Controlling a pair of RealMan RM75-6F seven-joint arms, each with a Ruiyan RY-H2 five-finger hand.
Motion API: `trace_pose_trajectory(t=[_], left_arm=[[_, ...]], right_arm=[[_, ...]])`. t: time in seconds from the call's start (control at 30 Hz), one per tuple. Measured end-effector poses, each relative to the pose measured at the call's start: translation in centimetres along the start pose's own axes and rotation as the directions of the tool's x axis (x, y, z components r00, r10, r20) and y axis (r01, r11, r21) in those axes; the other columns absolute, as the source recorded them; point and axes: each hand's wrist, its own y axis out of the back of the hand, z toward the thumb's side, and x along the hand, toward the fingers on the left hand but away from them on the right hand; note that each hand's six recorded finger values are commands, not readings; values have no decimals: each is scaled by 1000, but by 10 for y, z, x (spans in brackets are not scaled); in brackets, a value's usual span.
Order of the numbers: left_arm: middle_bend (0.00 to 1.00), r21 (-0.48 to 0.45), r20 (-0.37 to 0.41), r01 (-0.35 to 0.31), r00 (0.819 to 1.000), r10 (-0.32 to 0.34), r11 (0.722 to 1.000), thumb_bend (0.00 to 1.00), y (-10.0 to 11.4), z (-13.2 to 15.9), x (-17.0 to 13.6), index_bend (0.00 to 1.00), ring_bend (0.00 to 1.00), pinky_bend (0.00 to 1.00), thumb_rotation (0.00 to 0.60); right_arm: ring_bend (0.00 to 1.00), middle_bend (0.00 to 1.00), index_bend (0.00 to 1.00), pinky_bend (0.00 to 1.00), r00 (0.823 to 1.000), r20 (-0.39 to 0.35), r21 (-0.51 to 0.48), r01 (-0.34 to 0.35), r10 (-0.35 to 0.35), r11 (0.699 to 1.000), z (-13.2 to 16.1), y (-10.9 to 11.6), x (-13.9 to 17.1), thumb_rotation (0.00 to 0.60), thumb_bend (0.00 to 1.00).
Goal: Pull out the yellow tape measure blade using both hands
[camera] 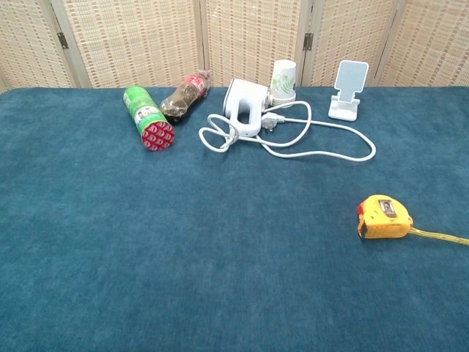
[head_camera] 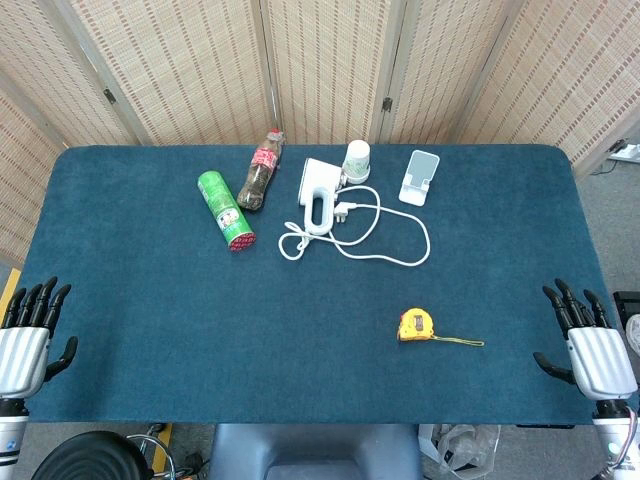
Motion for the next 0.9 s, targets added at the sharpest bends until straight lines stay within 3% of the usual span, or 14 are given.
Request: trace_pose_trajectory(t=[0.27, 0.57, 0.9], left_arm=[[15, -4, -5, 24, 1000, -24, 1000, 436, -4, 0, -1, 0, 11, 47, 600], [15, -24, -8, 25, 1000, -25, 999, 436, -3, -1, -7, 0, 11, 47, 600], [15, -38, -21, 29, 999, -29, 999, 436, -5, -7, -13, 0, 11, 47, 600]], right_arm=[[189, 77, 0, 41, 1000, -14, -3, -10, 10, 1000, 3, -2, -1, 600, 228], [194, 96, 0, 53, 995, -85, 2, -53, 53, 999, 23, -10, -10, 600, 228], [219, 158, 39, 69, 962, -207, 40, -173, 177, 984, 66, -42, -43, 600, 228]])
